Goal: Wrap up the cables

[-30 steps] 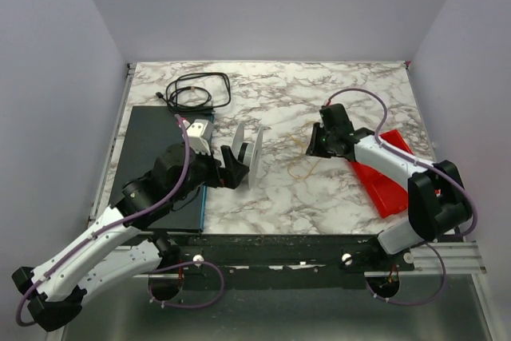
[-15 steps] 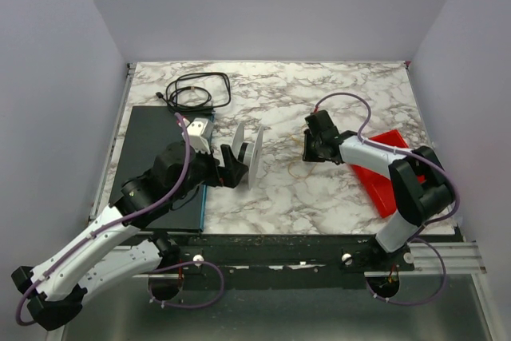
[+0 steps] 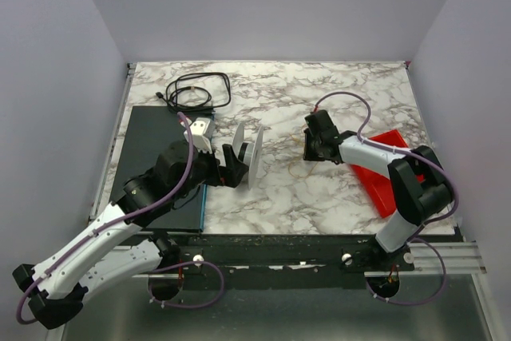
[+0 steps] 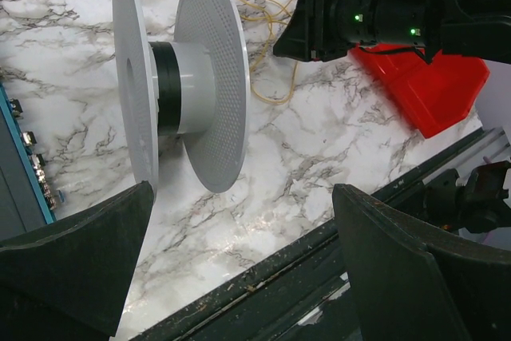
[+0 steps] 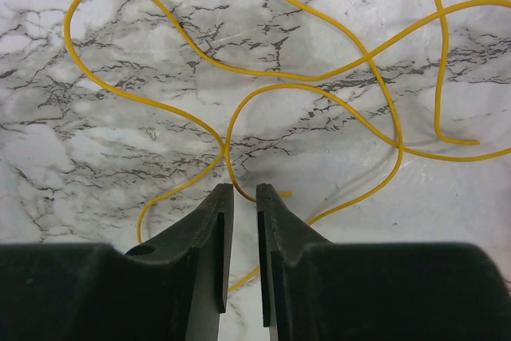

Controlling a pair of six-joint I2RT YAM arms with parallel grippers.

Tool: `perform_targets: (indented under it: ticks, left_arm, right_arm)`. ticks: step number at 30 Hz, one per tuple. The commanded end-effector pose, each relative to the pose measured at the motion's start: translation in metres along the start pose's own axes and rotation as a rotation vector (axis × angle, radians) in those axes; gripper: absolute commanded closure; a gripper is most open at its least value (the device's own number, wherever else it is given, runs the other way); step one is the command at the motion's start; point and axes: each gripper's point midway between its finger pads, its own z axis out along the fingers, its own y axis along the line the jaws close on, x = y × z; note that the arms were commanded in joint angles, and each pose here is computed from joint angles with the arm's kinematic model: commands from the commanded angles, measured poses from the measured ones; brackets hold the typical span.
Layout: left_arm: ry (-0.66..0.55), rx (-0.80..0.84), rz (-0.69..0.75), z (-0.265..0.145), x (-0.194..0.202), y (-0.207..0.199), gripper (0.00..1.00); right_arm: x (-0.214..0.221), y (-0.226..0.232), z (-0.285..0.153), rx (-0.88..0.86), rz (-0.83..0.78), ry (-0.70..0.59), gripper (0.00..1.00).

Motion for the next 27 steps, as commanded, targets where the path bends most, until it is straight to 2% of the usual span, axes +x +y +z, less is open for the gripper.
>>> perform_targets:
  ticks: [1, 6, 11, 17, 27]
  left_arm:
    - [-0.030, 0.005, 0.014, -0.003, -0.011, -0.005, 0.01]
    - [-0.027, 0.006, 0.013, -0.001, -0.011, -0.005, 0.01]
    - [-0.023, 0.005, 0.010, 0.000, -0.010, -0.005, 0.01]
    - [-0.024, 0.008, 0.006, 0.000, -0.010, -0.006, 0.01]
    - [-0.022, 0.003, 0.002, -0.001, -0.010, -0.005, 0.01]
  right_arm:
    - [-0.005, 0.002, 0.008, 0.022, -0.030, -0.019, 0.74]
    - [0.000, 0.002, 0.011, 0.036, -0.037, -0.014, 0.72]
    - [-0.002, -0.001, 0.009, 0.049, -0.025, -0.026, 0.75]
    - [-0.016, 0.004, -0.005, 0.035, 0.000, -0.063, 0.99]
    - [-0.025, 0.009, -0.022, 0.005, 0.010, -0.086, 0.99]
